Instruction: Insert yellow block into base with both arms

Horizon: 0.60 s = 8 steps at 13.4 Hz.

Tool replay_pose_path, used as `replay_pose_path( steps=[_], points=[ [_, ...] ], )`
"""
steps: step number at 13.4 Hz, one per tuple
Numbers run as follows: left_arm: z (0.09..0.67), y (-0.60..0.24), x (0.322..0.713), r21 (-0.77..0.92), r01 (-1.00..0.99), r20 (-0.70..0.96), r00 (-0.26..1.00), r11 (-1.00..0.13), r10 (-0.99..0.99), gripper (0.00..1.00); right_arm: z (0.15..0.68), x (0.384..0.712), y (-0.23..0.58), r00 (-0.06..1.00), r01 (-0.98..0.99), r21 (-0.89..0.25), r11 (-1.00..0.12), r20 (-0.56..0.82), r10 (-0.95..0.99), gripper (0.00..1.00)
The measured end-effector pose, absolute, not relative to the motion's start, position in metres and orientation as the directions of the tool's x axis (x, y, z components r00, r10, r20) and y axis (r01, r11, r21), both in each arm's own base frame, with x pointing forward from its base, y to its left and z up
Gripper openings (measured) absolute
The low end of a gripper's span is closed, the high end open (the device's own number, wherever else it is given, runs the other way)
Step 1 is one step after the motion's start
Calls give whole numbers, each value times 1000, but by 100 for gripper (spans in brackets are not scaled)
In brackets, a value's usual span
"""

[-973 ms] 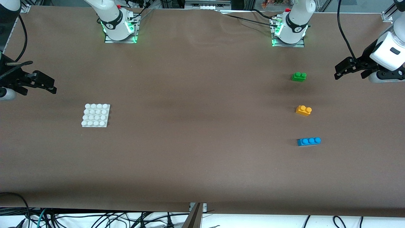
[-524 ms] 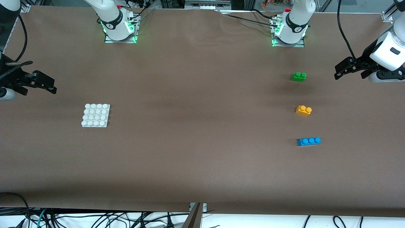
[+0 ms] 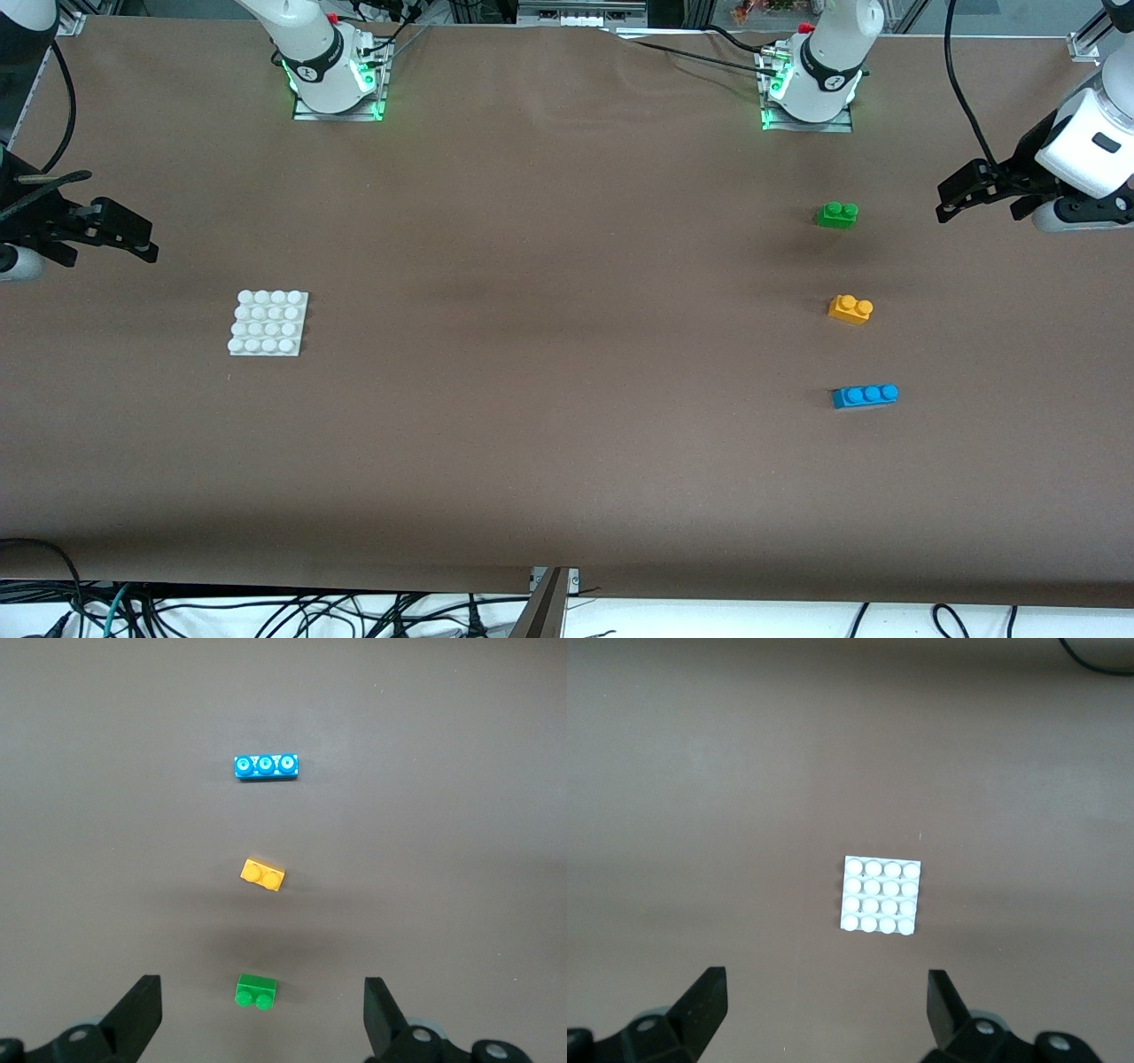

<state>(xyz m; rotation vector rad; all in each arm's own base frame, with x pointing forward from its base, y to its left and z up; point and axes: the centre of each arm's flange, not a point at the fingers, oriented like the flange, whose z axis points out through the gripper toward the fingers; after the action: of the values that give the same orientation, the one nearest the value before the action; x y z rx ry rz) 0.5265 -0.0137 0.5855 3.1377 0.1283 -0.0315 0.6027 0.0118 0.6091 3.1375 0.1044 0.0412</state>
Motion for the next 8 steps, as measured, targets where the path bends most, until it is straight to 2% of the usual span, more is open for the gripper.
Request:
replay_pose_path(
  steps=[8],
  points=[
    [578, -20, 529, 0, 70, -36, 997, -998, 70, 100, 586, 612, 6, 998, 58, 15, -998, -13, 58, 100]
  ],
)
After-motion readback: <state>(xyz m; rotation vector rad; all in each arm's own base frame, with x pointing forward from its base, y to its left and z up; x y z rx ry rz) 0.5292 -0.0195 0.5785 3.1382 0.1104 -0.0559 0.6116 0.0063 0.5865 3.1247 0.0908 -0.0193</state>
